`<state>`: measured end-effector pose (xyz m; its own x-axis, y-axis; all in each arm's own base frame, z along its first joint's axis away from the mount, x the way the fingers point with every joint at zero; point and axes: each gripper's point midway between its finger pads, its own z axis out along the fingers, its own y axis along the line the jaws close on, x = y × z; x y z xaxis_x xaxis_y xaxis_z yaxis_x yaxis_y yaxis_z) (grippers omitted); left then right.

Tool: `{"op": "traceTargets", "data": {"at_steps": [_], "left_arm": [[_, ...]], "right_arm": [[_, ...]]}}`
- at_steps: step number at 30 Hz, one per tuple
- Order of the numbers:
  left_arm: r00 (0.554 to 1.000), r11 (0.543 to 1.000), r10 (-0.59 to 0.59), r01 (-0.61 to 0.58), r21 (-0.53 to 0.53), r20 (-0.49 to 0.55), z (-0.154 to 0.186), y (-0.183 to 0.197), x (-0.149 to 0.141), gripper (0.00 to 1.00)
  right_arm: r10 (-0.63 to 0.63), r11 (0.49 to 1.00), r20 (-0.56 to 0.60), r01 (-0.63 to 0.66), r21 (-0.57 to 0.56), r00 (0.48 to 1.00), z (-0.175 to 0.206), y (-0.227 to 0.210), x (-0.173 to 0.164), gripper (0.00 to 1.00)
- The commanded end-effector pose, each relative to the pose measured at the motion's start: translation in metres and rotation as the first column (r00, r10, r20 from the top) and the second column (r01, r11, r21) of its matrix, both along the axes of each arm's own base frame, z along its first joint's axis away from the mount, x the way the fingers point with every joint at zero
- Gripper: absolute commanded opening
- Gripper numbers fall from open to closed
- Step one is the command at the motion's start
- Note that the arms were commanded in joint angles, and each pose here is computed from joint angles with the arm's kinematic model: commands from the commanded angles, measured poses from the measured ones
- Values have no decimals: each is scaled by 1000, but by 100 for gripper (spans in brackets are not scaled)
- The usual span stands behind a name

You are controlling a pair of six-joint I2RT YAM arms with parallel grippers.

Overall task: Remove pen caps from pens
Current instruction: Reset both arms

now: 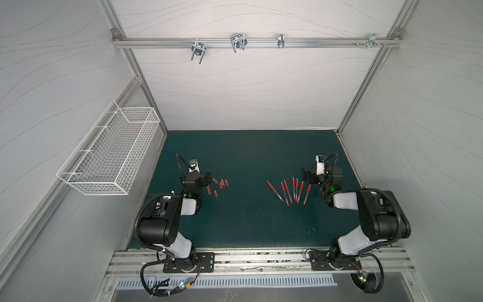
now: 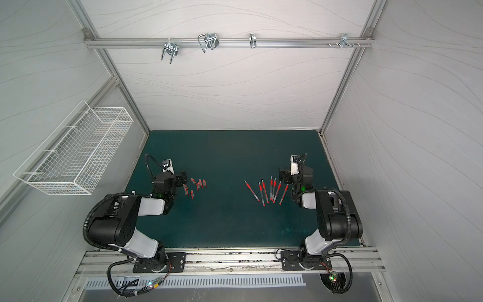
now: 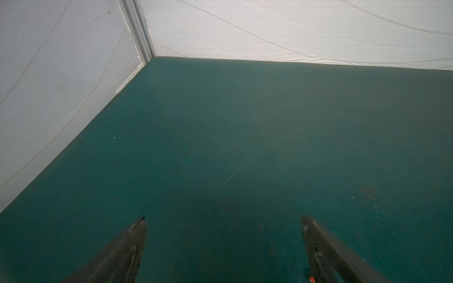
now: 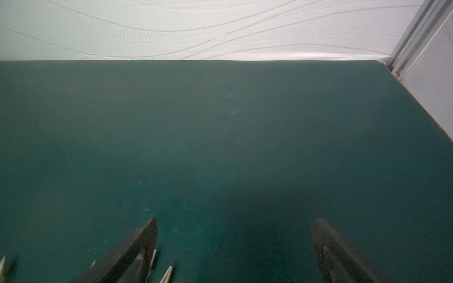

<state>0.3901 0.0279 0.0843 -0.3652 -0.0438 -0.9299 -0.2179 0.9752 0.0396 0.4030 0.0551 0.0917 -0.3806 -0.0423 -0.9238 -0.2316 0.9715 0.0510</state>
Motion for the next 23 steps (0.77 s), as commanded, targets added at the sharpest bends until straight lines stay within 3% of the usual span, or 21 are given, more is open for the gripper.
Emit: {"op": "traceTargets", "data": {"at_steps": [1, 23], "left_arm": [[999, 1000, -5, 5, -5, 37, 11, 0, 8, 99], [999, 1000, -4, 5, -5, 35, 11, 0, 7, 99]], "right_arm": [[8, 1000, -39, -8, 5, 999, -9, 0, -3, 99], [7, 1000, -39, -7, 1, 999, -10, 1, -3, 99]]}}
